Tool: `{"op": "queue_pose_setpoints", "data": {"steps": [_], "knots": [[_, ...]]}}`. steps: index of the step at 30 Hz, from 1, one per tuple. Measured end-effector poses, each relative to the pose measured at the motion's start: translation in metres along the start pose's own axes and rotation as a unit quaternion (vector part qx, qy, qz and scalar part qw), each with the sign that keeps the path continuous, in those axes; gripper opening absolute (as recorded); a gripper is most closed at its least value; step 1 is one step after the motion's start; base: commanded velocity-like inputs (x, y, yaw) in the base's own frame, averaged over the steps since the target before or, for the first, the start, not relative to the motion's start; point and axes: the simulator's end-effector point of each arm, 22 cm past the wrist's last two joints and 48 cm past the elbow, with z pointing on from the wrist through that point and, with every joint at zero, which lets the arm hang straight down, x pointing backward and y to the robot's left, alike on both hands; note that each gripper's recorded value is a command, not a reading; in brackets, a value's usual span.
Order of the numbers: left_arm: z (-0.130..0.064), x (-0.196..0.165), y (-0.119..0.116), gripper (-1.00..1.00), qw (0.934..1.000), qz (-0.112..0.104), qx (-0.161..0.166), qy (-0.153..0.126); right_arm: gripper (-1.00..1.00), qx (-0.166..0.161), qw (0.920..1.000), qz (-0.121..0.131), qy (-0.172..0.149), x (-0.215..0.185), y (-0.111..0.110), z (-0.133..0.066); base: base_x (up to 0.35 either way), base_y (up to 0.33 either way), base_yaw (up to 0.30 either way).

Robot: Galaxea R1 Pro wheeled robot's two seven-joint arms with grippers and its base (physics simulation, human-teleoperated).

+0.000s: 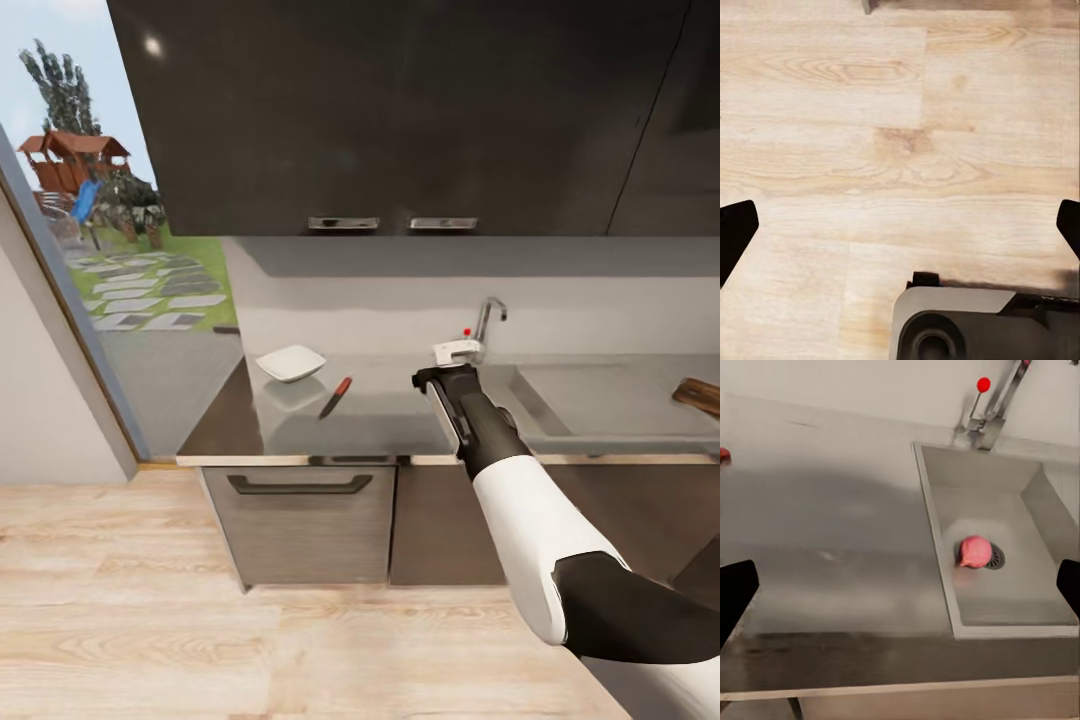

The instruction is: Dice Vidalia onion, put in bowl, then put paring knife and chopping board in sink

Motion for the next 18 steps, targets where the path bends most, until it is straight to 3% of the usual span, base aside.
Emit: {"op": "queue_pose_setpoints", "data": {"steps": [3, 7, 13, 18], "knots": [[0.000, -0.001, 0.002, 1.00, 1.0000, 0.001, -0.001, 0.000, 1.00, -0.030, 0.9995, -0.001, 0.000, 0.000, 0.013, 0.000, 0.275, 0.189, 0.000], [0.000, -0.001, 0.001, 1.00, 1.0000, 0.001, 0.000, 0.000, 1.00, -0.041, 0.9991, -0.002, -0.001, 0.000, 0.018, -0.001, 0.227, 0.140, 0.000], [0.000, 0.002, -0.003, 1.00, 1.0000, 0.002, 0.004, 0.002, 1.00, -0.054, 0.9978, 0.007, -0.037, -0.011, 0.025, 0.002, 0.044, 0.023, 0.000], [-0.004, 0.017, -0.002, 1.00, 0.9998, 0.004, 0.004, 0.019, 1.00, -0.061, 0.9972, 0.004, -0.043, 0.014, 0.037, 0.019, 0.005, 0.002, 0.000]]}}
